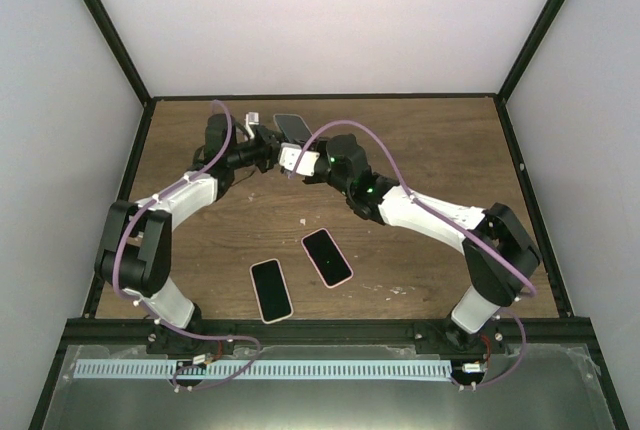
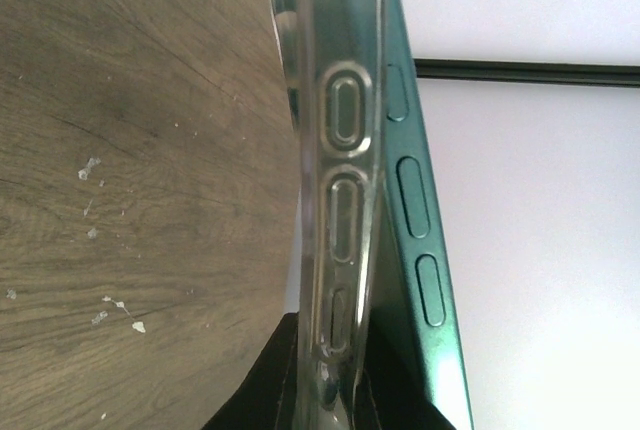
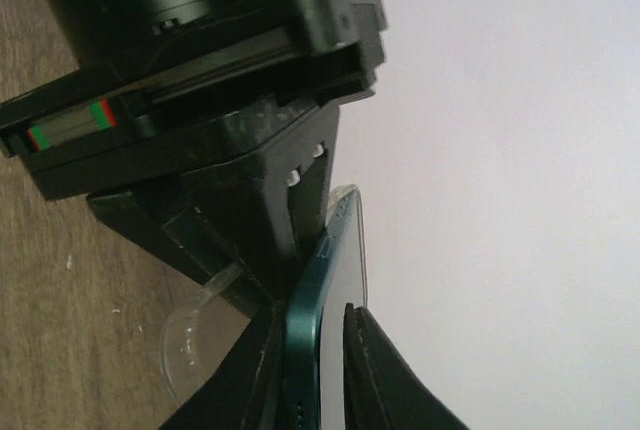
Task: Take the phone out of the phone case
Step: Remove the phone case from the phone, then place the phone case at the center of the board, then place the phone at the center of the board.
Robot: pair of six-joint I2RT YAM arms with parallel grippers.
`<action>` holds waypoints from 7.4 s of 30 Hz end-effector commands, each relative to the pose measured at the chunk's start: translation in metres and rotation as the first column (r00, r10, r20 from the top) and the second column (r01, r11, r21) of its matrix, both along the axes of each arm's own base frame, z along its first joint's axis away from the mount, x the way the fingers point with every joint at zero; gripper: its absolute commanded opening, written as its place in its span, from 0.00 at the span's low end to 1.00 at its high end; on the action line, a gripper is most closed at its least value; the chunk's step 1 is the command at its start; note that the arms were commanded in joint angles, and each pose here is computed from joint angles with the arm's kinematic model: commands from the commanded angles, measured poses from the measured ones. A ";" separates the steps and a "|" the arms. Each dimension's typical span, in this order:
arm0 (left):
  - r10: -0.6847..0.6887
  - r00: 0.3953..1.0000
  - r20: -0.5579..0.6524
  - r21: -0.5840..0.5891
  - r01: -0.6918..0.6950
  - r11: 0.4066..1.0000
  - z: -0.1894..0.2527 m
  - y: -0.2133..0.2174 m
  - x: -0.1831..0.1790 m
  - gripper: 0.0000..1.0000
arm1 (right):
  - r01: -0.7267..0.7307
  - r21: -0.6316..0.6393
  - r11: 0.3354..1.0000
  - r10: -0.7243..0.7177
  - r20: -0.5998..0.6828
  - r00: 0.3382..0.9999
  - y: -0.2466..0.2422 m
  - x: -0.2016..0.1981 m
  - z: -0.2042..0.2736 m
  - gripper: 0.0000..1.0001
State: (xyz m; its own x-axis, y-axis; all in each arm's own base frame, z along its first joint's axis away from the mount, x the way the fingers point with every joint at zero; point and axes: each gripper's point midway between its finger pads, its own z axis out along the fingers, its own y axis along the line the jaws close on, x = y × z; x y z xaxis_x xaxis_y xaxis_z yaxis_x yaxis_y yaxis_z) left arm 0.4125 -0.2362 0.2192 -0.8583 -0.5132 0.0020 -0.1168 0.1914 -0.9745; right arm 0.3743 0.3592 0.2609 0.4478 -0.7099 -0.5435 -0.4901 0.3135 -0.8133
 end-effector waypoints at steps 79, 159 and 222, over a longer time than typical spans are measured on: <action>-0.173 0.958 0.228 0.241 0.117 0.963 0.033 -0.010 0.011 0.82 | 0.182 0.155 0.971 -0.211 0.193 0.958 -0.091 0.000 0.058 0.01; -0.297 0.414 0.860 0.163 0.328 0.930 0.146 -0.063 -0.073 0.00 | 0.204 0.676 0.708 0.666 -0.736 0.126 -0.105 -0.045 0.082 0.43; -0.168 0.923 0.345 0.720 -0.145 0.679 -0.008 0.133 -0.006 1.00 | 0.681 0.046 0.731 0.362 -0.872 -0.329 -0.096 0.053 -0.219 0.29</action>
